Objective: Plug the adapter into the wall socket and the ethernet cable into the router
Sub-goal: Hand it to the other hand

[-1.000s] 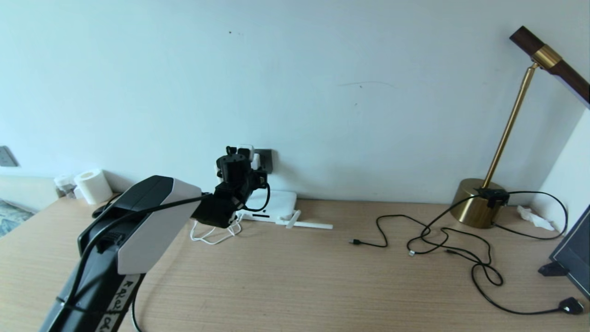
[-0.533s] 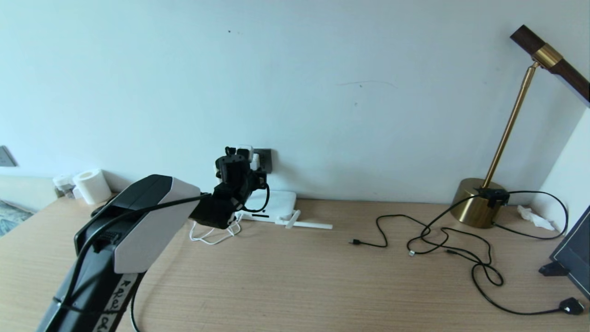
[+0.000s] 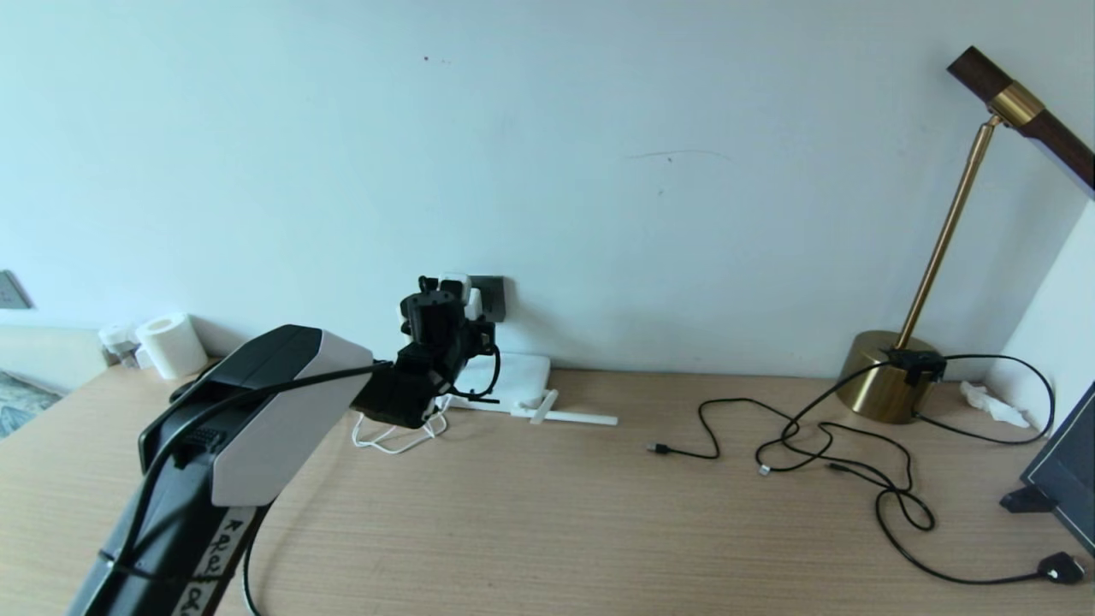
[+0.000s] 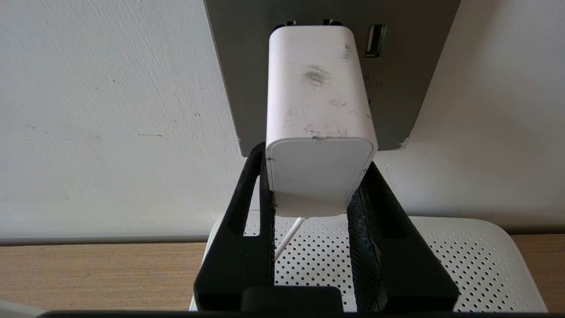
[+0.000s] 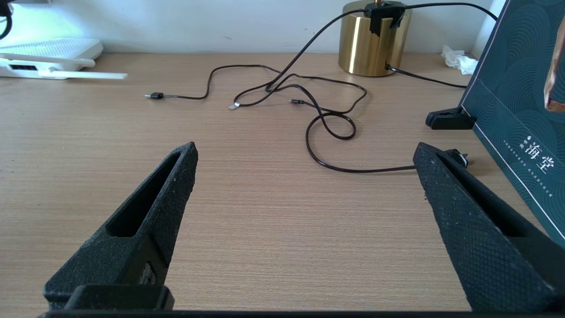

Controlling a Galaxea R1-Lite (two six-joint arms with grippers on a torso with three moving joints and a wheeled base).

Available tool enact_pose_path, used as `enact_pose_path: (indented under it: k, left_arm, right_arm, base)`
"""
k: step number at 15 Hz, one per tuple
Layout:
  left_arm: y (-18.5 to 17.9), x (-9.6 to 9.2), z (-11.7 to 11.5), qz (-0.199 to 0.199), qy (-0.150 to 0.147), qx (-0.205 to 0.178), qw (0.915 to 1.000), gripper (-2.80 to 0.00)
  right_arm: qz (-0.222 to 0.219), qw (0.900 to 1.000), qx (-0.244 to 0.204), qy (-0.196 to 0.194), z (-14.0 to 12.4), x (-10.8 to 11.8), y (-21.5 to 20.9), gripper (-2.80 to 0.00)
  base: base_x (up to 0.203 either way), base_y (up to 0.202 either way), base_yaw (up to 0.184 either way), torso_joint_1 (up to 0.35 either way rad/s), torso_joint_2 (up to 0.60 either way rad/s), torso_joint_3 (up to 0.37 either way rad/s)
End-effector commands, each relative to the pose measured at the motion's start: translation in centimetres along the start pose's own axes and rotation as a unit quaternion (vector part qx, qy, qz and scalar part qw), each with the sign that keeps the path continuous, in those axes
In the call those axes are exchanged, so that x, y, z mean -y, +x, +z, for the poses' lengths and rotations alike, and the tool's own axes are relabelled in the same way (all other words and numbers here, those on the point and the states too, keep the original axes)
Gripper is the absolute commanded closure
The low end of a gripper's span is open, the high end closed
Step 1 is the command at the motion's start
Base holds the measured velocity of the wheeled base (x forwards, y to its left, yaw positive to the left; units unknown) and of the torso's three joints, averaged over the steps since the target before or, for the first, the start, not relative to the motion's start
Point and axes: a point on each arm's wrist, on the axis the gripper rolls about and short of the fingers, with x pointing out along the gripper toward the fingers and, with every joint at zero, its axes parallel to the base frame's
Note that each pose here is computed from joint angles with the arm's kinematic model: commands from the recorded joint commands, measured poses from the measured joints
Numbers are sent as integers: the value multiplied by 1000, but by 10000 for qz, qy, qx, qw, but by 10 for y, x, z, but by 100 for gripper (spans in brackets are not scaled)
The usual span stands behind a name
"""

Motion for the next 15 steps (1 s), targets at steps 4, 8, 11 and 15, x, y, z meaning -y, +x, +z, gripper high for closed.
enact_pose_path:
  k: [4, 8, 11, 15]
  left_arm:
    - [-1, -1, 7, 10, 1, 44, 10000, 0]
    - [-2, -2, 14, -15, 6, 24, 10000, 0]
    - [-3, -3, 17, -7, 4, 31, 10000, 0]
    - [-3, -3, 16, -14, 25, -62, 10000, 0]
  right_arm:
    - [-3, 10000, -1, -1, 0, 0, 0, -280]
    - [0, 10000, -6, -1, 0, 0, 0, -280]
    - [1, 10000, -1, -1, 0, 0, 0, -280]
    - [5, 10000, -1, -1, 0, 0, 0, -280]
  base:
    - [0, 0, 0, 0, 0, 0]
    - [0, 0, 0, 0, 0, 0]
    - [0, 0, 0, 0, 0, 0]
    - [0, 0, 0, 0, 0, 0]
